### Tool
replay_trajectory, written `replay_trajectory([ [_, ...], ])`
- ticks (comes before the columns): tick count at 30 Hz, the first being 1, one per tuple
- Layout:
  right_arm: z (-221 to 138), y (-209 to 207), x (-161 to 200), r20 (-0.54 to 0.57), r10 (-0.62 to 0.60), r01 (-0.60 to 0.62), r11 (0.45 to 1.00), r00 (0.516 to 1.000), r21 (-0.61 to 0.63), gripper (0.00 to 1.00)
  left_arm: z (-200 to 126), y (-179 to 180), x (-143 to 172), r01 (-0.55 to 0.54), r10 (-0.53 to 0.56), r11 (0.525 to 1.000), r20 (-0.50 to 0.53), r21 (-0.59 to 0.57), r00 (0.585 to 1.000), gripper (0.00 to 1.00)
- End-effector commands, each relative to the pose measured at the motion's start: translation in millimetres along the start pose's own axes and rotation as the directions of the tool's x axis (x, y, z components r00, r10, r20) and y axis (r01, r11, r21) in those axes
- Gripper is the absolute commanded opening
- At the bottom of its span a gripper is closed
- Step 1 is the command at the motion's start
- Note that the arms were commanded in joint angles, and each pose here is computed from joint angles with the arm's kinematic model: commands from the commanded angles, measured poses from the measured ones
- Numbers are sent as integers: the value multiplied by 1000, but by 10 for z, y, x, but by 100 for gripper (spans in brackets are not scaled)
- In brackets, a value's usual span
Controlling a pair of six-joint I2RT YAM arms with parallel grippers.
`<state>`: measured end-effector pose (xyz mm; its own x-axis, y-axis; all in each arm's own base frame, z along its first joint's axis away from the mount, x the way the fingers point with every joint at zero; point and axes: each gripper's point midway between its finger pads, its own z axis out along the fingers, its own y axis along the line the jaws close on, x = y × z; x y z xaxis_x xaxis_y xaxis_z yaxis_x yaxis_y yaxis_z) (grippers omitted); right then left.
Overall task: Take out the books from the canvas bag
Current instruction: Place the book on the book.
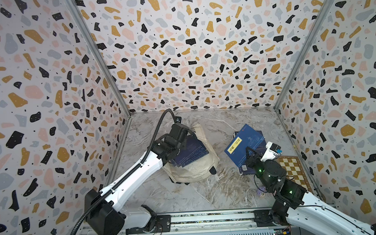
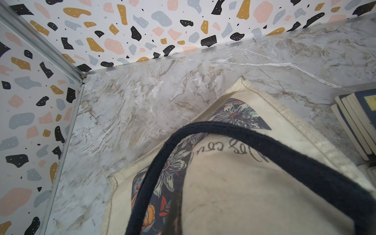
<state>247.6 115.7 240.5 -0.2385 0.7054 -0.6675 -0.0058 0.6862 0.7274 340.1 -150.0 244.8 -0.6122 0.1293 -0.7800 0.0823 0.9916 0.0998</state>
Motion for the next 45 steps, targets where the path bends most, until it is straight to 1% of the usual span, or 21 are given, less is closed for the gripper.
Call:
replay_trajectory([
  [1, -29, -372, -112, 73, 143, -152, 978, 987, 140, 0, -42, 3, -45, 8, -9, 1000, 24, 21, 1000, 0],
  [4, -34, -664, -108, 123, 227, -249, 945, 966, 211, 0, -53, -6, -40, 9, -9, 1000, 24, 28, 1000, 0],
  [7, -33, -897, -74, 169, 293, -329, 910, 941, 254, 0, -70, -7, -51, 10, -11, 999, 29, 33, 1000, 0],
  [14, -2, -1295, 120, 214, 387, -440, 828, 897, 348, 0, -88, -36, -47, 1, -3, 999, 30, 47, 1000, 0],
  [17, 53, -1404, 238, 207, 412, -461, 807, 887, 369, 0, -103, -45, -45, -1, 0, 999, 33, 52, 999, 0],
  [20, 74, -1533, 361, 207, 449, -494, 761, 869, 420, 0, -113, -60, -43, -6, 4, 998, 35, 56, 999, 0],
  [22, 70, -1620, 432, 216, 470, -514, 729, 856, 451, 0, -117, -63, -45, -9, 7, 998, 36, 56, 999, 0],
  [27, 64, -1722, 479, 262, 499, -561, 679, 826, 474, 0, -129, -78, -45, -16, 13, 998, 39, 61, 999, 0],
  [28, 81, -1718, 492, 262, 509, -569, 674, 820, 471, 0, -131, -79, -46, -15, 13, 998, 39, 63, 999, 0],
  [32, 158, -1714, 594, 231, 520, -560, 667, 823, 492, 0, -136, -86, -48, -15, 12, 998, 38, 68, 999, 0],
  [37, 147, -1774, 654, 226, 529, -558, 635, 818, 534, 0, -151, -88, -40, -22, 20, 997, 42, 69, 999, 0],
  [38, 145, -1770, 646, 227, 530, -560, 636, 817, 530, 1, -159, -92, -48, -23, 20, 997, 45, 70, 999, 0],
  [41, 150, -1764, 634, 218, 524, -551, 648, 824, 526, 10, -168, -107, -51, -24, 21, 997, 48, 76, 999, 0],
  [45, 166, -1738, 663, 169, 529, -526, 653, 832, 546, 32, -169, -113, -47, -26, 23, 997, 44, 79, 999, 0],
])
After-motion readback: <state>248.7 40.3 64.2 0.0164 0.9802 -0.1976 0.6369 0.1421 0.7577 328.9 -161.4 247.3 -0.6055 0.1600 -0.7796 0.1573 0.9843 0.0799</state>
